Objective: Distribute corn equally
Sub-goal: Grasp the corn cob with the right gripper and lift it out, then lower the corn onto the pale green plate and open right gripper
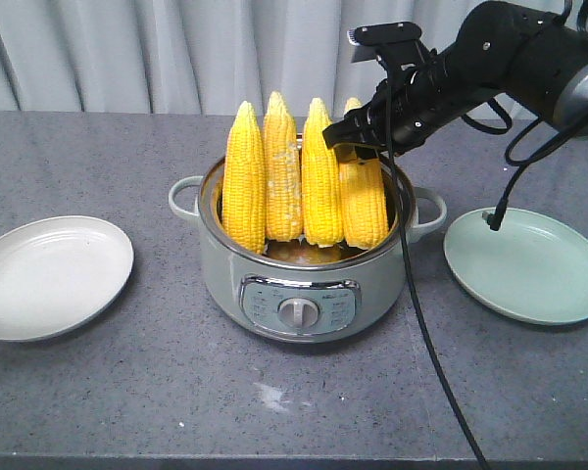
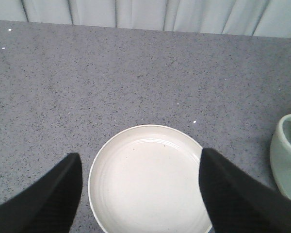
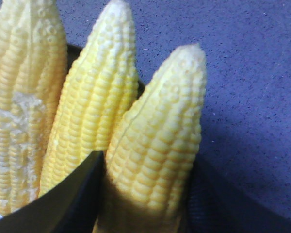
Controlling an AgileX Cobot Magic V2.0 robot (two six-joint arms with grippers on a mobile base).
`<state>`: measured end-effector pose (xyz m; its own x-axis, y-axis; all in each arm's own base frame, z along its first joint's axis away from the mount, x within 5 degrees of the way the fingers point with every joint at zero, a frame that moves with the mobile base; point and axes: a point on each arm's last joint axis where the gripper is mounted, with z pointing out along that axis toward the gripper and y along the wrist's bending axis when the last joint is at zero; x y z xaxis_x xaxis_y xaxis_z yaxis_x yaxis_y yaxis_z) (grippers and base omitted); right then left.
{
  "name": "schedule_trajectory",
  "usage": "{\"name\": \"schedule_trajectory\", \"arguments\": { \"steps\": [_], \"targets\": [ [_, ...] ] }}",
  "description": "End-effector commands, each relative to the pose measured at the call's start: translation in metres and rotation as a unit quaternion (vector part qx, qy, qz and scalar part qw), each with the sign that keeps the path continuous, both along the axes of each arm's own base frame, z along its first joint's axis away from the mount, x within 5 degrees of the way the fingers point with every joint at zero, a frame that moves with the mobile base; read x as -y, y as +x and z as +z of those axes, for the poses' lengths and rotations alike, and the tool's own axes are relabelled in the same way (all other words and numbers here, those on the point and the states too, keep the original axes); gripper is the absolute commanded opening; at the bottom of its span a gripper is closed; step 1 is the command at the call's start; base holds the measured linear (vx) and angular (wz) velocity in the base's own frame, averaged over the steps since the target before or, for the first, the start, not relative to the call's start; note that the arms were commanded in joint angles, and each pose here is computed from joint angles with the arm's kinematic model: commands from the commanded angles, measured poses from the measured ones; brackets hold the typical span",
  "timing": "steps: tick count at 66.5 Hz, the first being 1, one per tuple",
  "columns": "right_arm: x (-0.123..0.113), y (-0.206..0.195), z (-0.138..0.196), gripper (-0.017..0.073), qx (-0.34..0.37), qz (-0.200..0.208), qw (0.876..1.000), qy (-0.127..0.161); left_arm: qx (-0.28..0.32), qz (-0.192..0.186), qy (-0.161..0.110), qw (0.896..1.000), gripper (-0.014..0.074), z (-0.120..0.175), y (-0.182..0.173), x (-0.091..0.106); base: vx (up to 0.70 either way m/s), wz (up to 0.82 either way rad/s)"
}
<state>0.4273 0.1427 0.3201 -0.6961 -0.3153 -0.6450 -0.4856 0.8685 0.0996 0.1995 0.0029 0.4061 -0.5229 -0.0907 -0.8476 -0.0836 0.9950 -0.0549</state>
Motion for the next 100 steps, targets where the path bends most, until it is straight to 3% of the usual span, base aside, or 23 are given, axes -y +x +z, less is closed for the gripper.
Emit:
{"name": "schedule_trajectory", "arguments": {
  "steps": [1,15,31,40,49,56,69,78,100],
  "targets": [
    [0.003,-0.007,0.036,0.0201,0.059,-0.005,0.998,0.021,0.053,-0.002,-0.004,0.999,0.0482,0.018,-0.001,0.001,0.00,0.00],
    [0.006,-0.017,0.052,0.0195,0.067,-0.002,0.997,0.026,0.053,-0.002,-0.004,0.999,0.0482,0.018,-0.001,0.001,0.00,0.00],
    [0.018,-0.057,0.111,0.0199,0.133,-0.001,0.990,0.037,0.053,-0.002,-0.004,0.999,0.0482,0.018,-0.001,0.001,0.00,0.00],
    [0.039,-0.082,0.143,0.0203,0.170,-0.019,0.985,0.031,0.053,-0.002,-0.004,0.999,0.0482,0.018,-0.001,0.001,0.00,0.00],
    [0.077,-0.093,0.155,0.0204,0.162,-0.072,0.984,0.020,0.053,-0.002,-0.004,0.999,0.0482,0.018,-0.001,0.001,0.00,0.00],
    [0.116,-0.094,0.149,0.0205,0.120,-0.122,0.985,0.006,0.053,-0.002,-0.004,0.999,0.0482,0.018,-0.001,0.001,0.00,0.00],
    [0.163,-0.087,0.116,0.0206,-0.007,-0.170,0.985,-0.019,0.053,-0.002,-0.004,0.999,0.0482,0.018,-0.001,0.001,0.00,0.00],
    [0.177,-0.074,0.098,0.0206,-0.038,-0.185,0.982,-0.022,0.053,-0.002,-0.004,0.999,0.0482,0.018,-0.001,0.001,0.00,0.00],
    [0.185,-0.032,0.038,0.0206,-0.119,-0.185,0.975,-0.032,0.053,-0.002,-0.004,0.999,0.0482,0.018,-0.001,0.001,0.00,0.00]
  ]
}}
